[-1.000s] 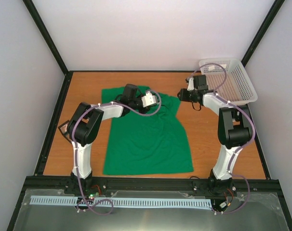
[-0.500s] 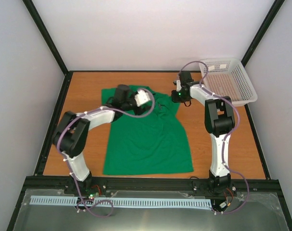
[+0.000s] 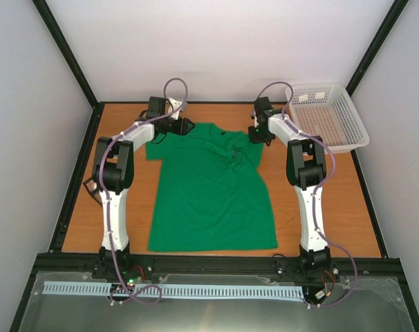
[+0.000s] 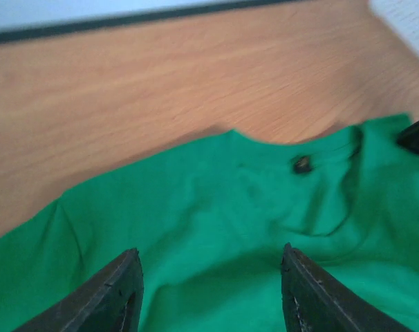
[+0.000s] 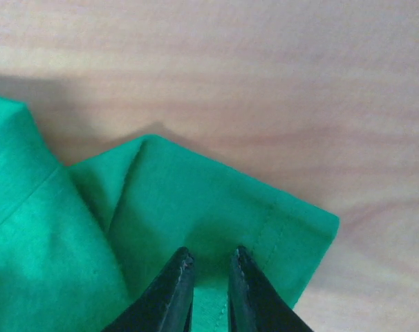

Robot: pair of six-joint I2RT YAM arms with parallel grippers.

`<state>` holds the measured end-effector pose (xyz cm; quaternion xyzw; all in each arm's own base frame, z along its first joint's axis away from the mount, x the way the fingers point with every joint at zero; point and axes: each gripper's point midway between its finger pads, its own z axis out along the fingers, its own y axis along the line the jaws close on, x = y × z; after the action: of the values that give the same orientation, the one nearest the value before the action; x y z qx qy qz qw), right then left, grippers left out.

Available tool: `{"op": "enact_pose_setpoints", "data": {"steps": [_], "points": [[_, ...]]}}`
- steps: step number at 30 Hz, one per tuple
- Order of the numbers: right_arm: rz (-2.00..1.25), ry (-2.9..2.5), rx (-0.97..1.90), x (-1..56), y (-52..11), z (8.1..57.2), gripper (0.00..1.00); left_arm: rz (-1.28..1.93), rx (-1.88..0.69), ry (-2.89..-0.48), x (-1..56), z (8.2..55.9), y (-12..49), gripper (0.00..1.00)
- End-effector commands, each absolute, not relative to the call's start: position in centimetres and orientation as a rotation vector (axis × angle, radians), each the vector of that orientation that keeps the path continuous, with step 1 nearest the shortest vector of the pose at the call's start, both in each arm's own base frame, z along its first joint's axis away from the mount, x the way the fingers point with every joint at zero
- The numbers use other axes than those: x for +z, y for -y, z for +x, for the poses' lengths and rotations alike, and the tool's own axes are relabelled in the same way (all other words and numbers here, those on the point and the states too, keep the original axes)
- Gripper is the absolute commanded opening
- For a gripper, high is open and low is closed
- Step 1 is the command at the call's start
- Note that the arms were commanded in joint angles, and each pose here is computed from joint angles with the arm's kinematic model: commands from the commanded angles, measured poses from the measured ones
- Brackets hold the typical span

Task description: Pin the brooch onto the clothing

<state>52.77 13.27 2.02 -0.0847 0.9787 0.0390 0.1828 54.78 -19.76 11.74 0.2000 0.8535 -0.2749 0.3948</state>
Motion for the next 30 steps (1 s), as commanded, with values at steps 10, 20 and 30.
{"op": "enact_pose_setpoints", "data": {"steps": [10, 20, 30], "points": [[-0.248, -2.762, -0.164, -0.9, -6.8, 59.3, 0.22, 0.209, -0.629, -2.593, 0.3, 58.6, 12.6, 0.53], [-0.343, -2.610, -0.062, -0.2, -7.9, 63.5, 0.24, 0.115, -0.634, -2.560, -0.3, 61.0, 7.9, 0.53], [-0.275, -2.512, -0.090, 5.5, -6.8, 64.9, 0.35, 0.172, -0.526, -2.373, 11.4, 61.6, 7.6, 0.61]]}}
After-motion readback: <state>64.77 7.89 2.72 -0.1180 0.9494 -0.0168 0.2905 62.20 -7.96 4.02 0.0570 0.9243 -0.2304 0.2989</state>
